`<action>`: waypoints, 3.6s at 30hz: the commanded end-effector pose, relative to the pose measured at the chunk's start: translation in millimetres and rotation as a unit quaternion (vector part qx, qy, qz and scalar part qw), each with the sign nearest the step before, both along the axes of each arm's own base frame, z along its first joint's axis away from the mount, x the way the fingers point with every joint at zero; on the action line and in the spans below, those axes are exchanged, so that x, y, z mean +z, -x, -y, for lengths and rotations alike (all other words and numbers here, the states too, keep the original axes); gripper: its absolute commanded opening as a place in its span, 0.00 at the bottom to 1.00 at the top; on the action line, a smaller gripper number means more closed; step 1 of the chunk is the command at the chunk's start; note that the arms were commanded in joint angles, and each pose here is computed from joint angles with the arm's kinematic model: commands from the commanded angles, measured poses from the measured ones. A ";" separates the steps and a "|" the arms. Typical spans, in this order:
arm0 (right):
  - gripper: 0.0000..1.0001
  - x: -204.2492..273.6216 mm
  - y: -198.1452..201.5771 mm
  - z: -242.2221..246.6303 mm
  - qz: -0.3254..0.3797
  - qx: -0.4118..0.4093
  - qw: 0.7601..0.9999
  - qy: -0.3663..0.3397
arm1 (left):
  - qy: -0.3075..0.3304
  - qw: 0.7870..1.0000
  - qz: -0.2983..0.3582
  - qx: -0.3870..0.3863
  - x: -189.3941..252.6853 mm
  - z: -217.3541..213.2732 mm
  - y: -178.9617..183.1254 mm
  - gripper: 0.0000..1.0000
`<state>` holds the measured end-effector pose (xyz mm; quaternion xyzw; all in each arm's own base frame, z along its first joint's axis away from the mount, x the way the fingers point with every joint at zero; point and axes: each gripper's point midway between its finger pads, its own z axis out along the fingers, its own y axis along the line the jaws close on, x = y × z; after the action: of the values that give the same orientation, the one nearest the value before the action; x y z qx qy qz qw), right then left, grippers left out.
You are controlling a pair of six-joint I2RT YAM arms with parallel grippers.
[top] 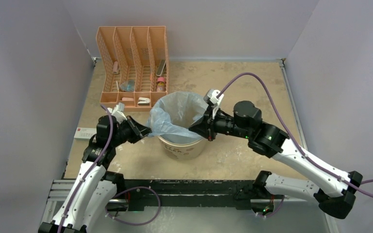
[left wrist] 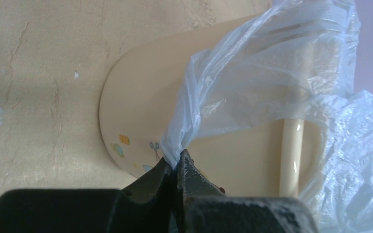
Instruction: Put the trash bags into the trash bin
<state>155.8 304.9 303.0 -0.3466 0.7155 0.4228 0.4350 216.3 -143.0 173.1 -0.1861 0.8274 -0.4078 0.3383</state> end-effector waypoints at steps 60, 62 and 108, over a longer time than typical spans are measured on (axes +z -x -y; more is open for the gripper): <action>0.00 -87.5 57.9 -17.5 -0.096 0.134 0.981 0.106 | -0.029 0.999 0.041 0.014 10.2 -13.6 15.7 0.35; 0.00 -84.4 53.3 -16.3 -0.091 0.120 0.983 0.106 | -0.027 0.999 0.036 0.022 15.1 -15.8 18.7 0.41; 0.00 -62.7 42.5 -25.7 -0.074 0.092 0.991 0.058 | 0.218 0.974 0.061 -0.031 73.9 16.9 80.6 0.69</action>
<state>112.5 328.1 225.2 -0.4033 0.7520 0.4277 0.2983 139.9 -160.1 226.6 -0.2173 0.7249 -0.5769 0.3072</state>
